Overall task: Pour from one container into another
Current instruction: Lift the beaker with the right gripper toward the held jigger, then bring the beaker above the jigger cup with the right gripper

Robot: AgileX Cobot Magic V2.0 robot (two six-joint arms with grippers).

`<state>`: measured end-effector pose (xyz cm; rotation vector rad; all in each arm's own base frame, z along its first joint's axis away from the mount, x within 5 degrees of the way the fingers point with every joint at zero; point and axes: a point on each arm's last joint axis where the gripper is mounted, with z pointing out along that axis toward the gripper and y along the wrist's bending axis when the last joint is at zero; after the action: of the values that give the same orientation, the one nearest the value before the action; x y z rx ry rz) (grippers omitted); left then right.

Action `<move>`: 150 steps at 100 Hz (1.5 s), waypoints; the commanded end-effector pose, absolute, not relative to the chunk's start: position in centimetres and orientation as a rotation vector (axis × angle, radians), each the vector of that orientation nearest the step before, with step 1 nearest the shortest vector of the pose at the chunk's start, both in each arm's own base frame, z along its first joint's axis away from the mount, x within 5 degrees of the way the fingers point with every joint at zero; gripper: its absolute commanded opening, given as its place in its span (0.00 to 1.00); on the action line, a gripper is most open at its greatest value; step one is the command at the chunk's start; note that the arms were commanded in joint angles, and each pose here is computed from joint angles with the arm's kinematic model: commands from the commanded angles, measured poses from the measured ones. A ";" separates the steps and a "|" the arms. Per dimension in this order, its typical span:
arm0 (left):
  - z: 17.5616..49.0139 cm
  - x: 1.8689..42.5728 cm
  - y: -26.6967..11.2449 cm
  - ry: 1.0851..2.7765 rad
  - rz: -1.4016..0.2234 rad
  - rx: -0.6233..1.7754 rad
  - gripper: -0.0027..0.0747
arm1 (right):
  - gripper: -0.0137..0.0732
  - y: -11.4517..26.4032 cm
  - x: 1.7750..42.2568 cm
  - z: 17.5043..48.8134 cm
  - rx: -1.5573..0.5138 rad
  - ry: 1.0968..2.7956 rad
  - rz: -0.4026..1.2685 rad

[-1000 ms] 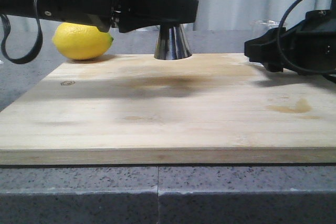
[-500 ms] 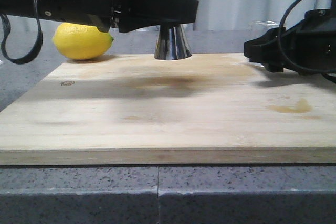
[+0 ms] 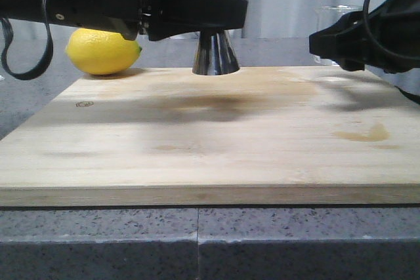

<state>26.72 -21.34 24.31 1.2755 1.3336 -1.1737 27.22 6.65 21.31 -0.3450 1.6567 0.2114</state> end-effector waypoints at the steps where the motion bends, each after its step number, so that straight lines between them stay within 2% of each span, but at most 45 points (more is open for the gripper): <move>1: 27.9 24.9 -21.4 1.096 -1.345 1.267 0.01 | 0.32 6.7 27.0 24.5 -0.359 1.508 0.209; 52: 27.9 24.9 -21.4 1.096 -1.345 1.267 0.01 | 0.32 7.2 25.7 30.8 -0.454 1.415 0.216; 80: 27.9 24.9 -21.4 1.096 -1.345 1.267 0.01 | 0.32 7.9 24.9 32.8 -0.517 1.394 0.267; 150: 27.8 24.8 -21.4 1.099 -1.345 1.283 0.01 | 0.32 12.6 22.9 36.5 -0.710 1.346 0.281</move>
<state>26.68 -21.33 24.25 1.2860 1.3334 -1.1719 23.68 12.28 33.66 -0.7172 1.4673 0.2555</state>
